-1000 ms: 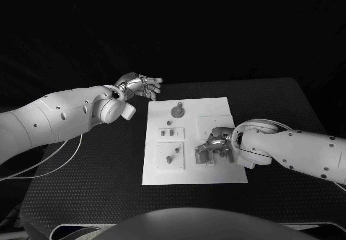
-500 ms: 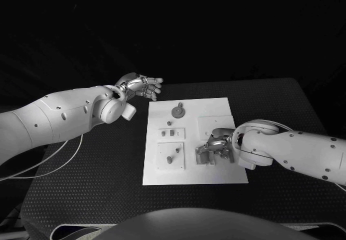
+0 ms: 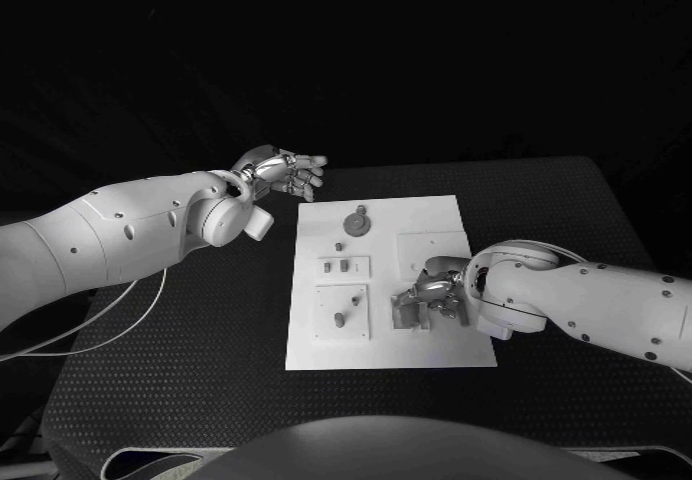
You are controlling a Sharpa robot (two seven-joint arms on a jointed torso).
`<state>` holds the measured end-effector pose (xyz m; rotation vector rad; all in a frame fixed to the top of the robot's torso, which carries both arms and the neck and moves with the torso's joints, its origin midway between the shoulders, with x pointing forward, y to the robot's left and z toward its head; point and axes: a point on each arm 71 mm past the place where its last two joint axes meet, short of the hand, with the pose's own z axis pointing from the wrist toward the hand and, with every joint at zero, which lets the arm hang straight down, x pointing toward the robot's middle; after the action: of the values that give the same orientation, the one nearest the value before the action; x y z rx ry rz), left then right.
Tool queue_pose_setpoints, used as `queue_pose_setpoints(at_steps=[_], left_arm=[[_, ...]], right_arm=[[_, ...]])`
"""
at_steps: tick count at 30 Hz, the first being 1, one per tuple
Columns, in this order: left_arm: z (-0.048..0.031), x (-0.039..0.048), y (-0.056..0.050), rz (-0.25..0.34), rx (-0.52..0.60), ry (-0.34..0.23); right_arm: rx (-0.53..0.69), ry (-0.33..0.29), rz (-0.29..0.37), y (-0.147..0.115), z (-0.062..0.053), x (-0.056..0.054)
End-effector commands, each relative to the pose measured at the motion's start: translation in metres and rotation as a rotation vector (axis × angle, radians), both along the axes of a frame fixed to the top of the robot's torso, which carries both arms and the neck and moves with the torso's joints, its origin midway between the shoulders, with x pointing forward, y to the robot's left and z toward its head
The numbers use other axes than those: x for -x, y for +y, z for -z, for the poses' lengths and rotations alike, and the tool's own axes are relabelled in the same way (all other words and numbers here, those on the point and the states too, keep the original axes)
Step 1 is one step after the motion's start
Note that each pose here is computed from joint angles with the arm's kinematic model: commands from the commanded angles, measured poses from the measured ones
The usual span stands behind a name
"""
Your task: Assemble the parts on the task board
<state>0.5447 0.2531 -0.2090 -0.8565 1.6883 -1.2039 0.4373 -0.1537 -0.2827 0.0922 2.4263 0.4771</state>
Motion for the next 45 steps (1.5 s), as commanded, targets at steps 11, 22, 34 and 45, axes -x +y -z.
queue_pose_setpoints(at_steps=[11, 22, 34, 45], left_arm=[[-0.0011, -0.0002, -0.002, 0.012, 0.012, 0.0], [-0.0007, -0.0008, -0.002, 0.012, 0.011, 0.003], [-0.0005, -0.0026, 0.0, 0.004, 0.009, -0.003], [-0.0008, -0.0025, 0.0, 0.005, 0.011, -0.007]], right_arm=[[-0.001, 0.027, -0.016, 0.002, 0.004, 0.004], [-0.009, 0.016, -0.005, 0.001, 0.003, 0.003], [-0.066, -0.078, 0.005, -0.011, -0.013, 0.003], [0.001, -0.163, 0.016, -0.061, -0.054, -0.012]])
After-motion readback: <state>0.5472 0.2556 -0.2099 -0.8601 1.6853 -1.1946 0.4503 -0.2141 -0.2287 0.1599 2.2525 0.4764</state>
